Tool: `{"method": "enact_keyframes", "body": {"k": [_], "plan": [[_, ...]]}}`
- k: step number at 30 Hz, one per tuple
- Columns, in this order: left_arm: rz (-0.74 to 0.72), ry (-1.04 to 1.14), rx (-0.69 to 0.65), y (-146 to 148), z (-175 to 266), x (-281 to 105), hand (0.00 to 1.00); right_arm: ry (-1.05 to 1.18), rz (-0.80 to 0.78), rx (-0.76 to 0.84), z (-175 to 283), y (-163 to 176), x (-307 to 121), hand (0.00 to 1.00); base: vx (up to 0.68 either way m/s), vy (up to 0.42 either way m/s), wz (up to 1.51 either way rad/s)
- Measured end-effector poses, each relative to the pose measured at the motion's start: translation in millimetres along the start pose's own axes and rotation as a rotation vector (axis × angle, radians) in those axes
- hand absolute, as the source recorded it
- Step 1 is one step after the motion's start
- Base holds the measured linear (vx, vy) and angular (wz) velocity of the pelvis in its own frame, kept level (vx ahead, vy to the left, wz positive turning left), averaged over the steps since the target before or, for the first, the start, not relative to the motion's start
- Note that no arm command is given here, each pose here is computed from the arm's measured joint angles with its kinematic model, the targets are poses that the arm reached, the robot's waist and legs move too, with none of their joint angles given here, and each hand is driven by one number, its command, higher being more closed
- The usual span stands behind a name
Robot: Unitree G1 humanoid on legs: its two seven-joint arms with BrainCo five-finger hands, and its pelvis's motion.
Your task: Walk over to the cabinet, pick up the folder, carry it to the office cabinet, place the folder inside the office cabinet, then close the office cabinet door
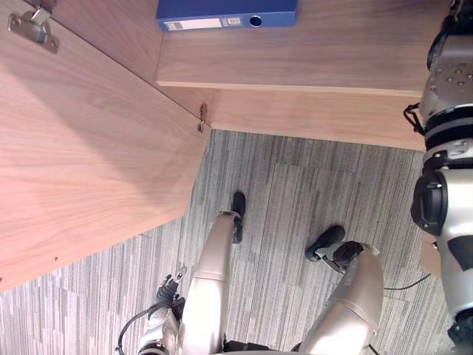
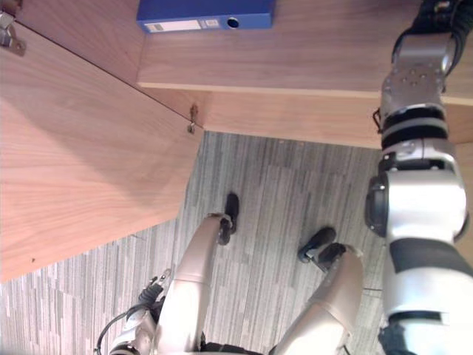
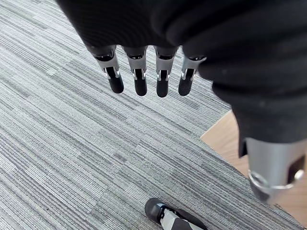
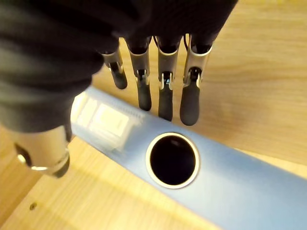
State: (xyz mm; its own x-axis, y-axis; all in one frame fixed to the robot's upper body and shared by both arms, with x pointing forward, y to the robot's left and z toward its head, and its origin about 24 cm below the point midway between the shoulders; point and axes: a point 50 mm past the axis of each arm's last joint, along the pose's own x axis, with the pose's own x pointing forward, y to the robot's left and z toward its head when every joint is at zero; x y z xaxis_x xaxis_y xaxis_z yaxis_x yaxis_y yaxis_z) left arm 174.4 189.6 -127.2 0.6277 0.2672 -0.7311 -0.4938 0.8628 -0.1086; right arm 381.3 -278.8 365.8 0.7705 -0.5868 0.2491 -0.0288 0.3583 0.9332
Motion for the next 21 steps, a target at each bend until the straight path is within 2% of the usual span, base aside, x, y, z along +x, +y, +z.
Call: {"method": "enact_keyframes", "body": {"k": [5,8,12,13,14,16,18,21], "plan": [[0.019,-0.007,-0.022,4.2,2.0,0.5,0.0,0.007,0.035,-0.025,-1.6,7.2,-1.4,0.0,0.09,-0.02,-0.06],[0.039,-0.014,-0.049,9.2,4.0,0.9,0.0,0.012,0.092,-0.114,-6.0,13.0,-3.4,0.0,0.08,-0.028,-0.03],[0.045,-0.024,-0.046,13.0,6.1,1.2,0.0,0.04,0.252,-0.567,-21.6,26.5,-7.9,0.0,0.07,-0.022,-0.17],[0.042,-0.029,-0.043,14.1,7.6,1.5,0.0,0.044,0.317,-0.765,-25.9,30.7,-8.9,0.0,0.06,-0.017,-0.23],[0.042,-0.034,-0.041,15.1,8.8,1.7,0.0,0.046,0.345,-0.864,-26.9,31.1,-8.6,0.0,0.05,-0.031,-0.08],[0.031,-0.048,-0.018,21.4,12.9,2.5,0.0,0.085,0.451,-1.327,-33.8,22.5,-6.9,0.0,0.06,-0.043,-0.02],[0.02,-0.057,0.014,25.3,16.0,3.0,0.0,0.125,0.487,-1.595,-37.5,8.7,-4.6,0.0,0.06,-0.037,-0.05],[0.001,-0.064,0.042,30.7,19.3,3.4,0.0,0.137,0.542,-1.832,-37.3,1.5,-3.3,0.0,0.07,-0.025,-0.07]]}}
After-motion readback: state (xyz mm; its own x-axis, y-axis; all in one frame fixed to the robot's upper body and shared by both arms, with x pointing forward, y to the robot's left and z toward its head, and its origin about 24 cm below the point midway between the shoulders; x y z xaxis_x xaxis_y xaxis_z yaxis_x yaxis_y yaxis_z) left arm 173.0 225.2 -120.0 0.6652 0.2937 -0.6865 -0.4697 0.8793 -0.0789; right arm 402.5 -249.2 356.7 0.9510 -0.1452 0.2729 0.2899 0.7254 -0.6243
